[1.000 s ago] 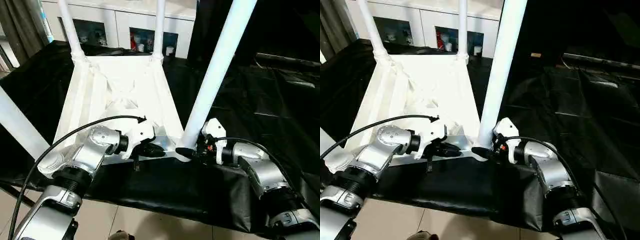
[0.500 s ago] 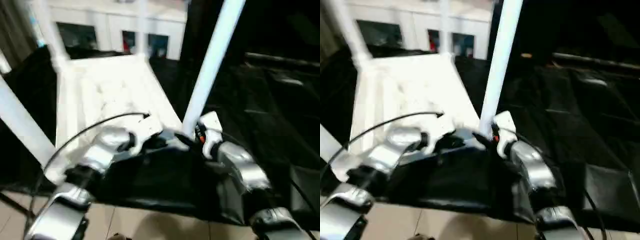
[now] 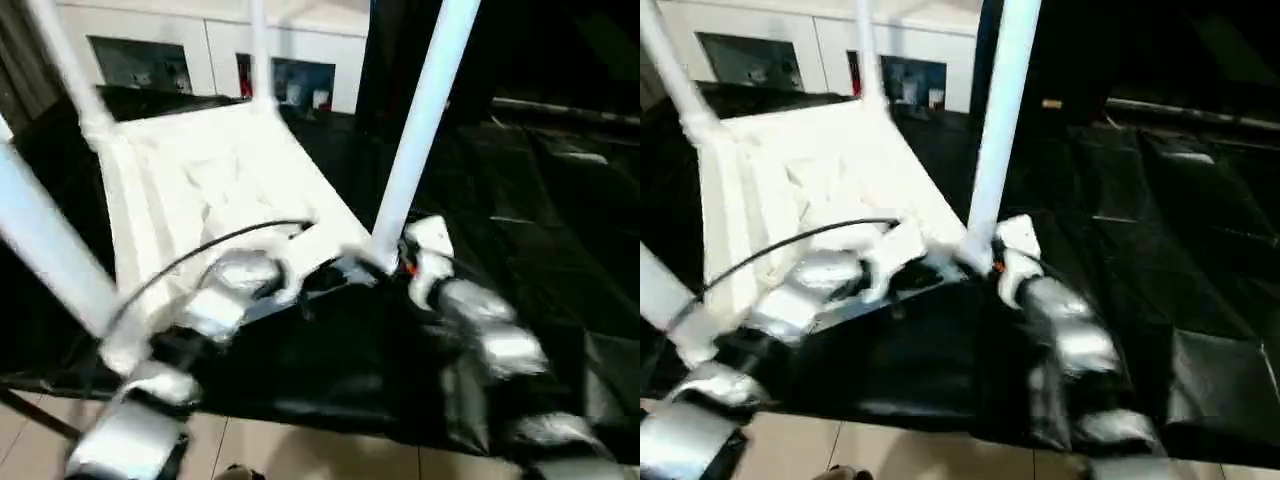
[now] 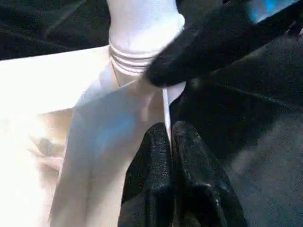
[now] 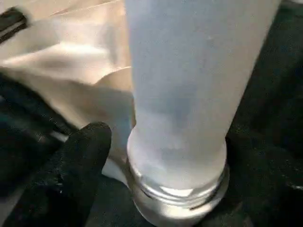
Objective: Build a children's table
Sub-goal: Rotate leg to tighten
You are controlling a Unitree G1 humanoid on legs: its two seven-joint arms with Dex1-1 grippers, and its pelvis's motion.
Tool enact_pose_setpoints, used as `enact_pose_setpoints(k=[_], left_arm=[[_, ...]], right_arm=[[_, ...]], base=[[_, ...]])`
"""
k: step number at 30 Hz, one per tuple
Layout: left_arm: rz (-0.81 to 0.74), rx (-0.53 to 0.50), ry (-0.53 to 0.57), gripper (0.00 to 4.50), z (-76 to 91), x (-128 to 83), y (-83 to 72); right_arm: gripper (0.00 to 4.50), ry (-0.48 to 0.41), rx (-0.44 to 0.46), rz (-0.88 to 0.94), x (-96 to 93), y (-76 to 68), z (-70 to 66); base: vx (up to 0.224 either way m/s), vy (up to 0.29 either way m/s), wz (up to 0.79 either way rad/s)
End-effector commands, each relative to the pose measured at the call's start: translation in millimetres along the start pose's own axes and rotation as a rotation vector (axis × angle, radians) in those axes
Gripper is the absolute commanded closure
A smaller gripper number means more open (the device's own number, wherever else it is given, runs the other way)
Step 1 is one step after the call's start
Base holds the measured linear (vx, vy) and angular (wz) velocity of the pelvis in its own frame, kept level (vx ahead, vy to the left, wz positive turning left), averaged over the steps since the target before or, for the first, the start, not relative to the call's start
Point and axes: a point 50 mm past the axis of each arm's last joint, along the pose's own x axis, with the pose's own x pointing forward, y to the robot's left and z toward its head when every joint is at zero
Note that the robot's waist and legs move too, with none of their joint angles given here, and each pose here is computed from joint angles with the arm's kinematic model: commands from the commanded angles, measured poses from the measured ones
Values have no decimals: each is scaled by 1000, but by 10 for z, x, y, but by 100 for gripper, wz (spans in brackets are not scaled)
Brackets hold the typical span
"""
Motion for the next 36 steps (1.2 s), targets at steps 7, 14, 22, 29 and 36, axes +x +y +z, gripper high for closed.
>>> enact_pose_setpoints(k=[7, 14, 22, 29, 36], left_arm=[[-199, 27, -16, 450, -57, -143, -122], [-204, 24, -20, 450, -63, -178, -118], [-210, 19, -21, 450, -61, -189, -113], [-226, 5, -4, 450, -99, -203, -136], [-124, -23, 54, 450, -91, 29, -152]], right_arm=[[44, 59, -81, 262, -198, 40, 37], [81, 108, -108, 292, -210, 61, -10], [155, 86, -82, 302, -195, 61, 8], [186, 93, -62, 332, -207, 95, -23], [191, 115, -19, 44, 10, 64, -164]], base=[[0, 0, 0], [0, 0, 0], [0, 0, 0], [0, 0, 0], [0, 0, 0]])
